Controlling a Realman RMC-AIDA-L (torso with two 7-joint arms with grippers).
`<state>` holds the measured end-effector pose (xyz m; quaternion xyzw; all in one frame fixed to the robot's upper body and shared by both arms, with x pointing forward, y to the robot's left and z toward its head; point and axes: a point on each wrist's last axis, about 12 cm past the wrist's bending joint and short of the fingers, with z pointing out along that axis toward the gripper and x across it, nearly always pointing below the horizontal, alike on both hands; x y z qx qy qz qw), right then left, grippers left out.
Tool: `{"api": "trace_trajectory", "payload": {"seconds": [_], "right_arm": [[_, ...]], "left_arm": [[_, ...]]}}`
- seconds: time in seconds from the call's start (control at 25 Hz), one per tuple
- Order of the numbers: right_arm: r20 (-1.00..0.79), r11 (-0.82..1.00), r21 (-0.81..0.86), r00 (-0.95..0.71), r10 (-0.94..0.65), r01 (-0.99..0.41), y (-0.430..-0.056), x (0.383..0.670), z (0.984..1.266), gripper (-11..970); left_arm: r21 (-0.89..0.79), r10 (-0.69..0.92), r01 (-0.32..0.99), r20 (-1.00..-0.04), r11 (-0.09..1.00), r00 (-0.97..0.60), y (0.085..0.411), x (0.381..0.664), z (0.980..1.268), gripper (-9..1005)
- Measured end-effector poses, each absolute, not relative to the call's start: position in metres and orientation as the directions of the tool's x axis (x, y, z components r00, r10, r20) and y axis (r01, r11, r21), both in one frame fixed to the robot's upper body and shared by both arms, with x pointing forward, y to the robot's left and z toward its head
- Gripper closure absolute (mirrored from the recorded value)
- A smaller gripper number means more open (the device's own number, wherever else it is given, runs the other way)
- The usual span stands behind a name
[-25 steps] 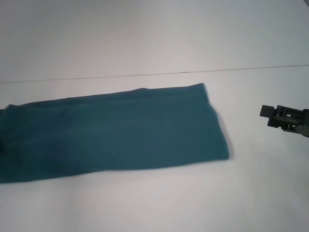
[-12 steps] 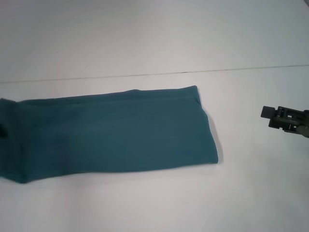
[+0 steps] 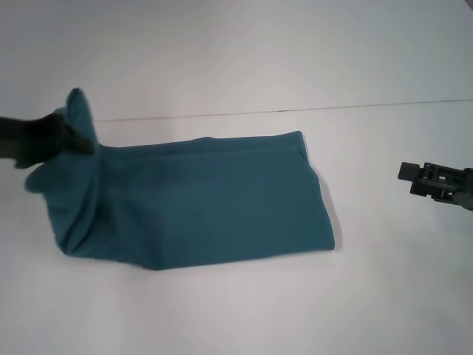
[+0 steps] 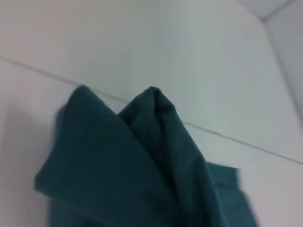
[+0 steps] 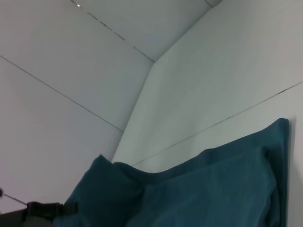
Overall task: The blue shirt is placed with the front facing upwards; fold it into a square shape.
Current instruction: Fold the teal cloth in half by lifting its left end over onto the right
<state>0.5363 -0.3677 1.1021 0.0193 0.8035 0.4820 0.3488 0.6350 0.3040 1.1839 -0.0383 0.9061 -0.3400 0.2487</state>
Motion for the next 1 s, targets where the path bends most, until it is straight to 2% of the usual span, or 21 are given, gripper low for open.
{"api": "trace_trajectory", "payload": {"seconds": [0.44,1.0], "right_arm": [[-0.544,0.536,0.787,-0.755,0.367,-0.307,-0.367,0.537,1.103,34],[-0.541,0.533,0.788,-0.760,0.361,-0.307,-0.365,0.537,1.101,35]], "left_arm": [[-0.714,-0.156,0.283,-0.482,0.641,-0.862,0.227,0.648,1.202,918],[-0.716,-0.115,0.315,-0.482,0.623,-0.869,0.156,0.651,1.164,919]]}}
